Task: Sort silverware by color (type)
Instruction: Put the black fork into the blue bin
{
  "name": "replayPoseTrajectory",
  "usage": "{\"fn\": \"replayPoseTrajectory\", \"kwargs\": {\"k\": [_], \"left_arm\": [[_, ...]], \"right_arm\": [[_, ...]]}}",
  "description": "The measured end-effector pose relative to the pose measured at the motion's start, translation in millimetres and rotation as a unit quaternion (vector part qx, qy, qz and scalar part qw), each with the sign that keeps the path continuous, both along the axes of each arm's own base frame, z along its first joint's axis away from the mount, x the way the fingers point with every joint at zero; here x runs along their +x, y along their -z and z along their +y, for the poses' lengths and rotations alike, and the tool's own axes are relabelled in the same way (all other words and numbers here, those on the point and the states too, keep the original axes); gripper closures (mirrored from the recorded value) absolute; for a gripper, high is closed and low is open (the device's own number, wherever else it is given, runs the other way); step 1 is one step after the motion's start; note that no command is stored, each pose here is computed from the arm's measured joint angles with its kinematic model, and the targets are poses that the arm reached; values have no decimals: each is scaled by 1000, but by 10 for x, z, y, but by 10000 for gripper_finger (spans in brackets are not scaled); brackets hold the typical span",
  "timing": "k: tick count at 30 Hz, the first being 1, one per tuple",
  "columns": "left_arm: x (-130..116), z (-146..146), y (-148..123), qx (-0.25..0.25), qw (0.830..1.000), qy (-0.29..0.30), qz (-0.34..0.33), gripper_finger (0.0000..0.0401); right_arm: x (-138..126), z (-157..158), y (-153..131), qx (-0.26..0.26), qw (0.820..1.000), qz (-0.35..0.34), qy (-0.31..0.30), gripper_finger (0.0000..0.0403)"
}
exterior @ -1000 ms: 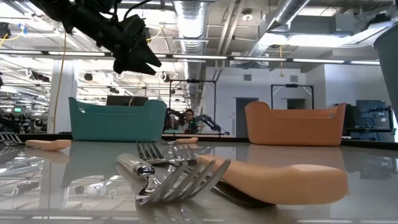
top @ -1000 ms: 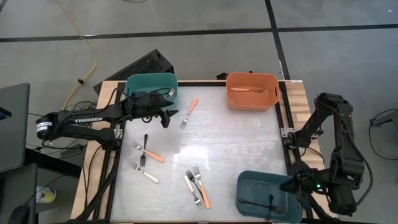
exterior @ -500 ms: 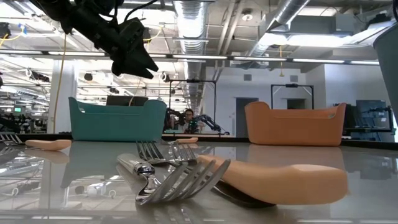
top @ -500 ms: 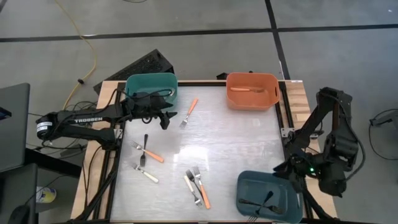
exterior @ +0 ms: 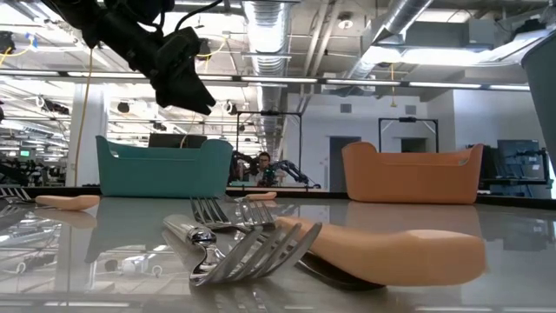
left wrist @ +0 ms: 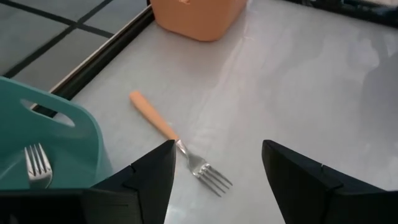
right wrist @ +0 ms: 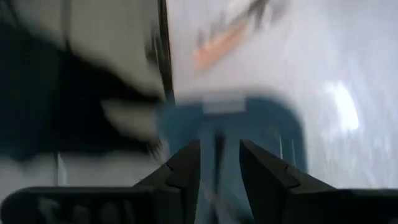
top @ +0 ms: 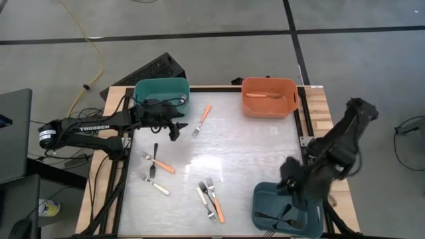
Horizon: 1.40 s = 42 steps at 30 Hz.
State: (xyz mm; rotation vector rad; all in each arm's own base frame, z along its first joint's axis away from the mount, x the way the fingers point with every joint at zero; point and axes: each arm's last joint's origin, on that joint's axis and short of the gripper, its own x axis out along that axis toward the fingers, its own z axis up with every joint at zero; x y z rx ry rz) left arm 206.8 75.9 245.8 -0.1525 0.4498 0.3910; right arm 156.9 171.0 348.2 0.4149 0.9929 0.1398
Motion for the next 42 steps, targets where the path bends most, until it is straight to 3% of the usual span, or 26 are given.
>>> {"fn": "replayPoseTrajectory", "kwargs": {"k": [5,9,14,28,37,42], "left_arm": [[0,0,0,19,1000,10,7,177],[1,-1,-1,18,1000,12,7,177],[2,-3,-2,14,1000,15,5,177],[4,-7,-3,-1,1000,14,-2,177],[4,-8,-3,-1,1000,15,-2,177],[4,-8,-3,-2,1000,15,-2,177]], "right_arm": [[121,326,398,-37,977,124,-170,272],[243,523,630,-46,951,144,-271,268],[337,676,925,-104,919,150,-348,257],[521,968,1516,-139,896,179,-381,245],[553,1069,1790,-145,899,213,-354,246],[554,1059,1782,-152,903,213,-340,275]]}}
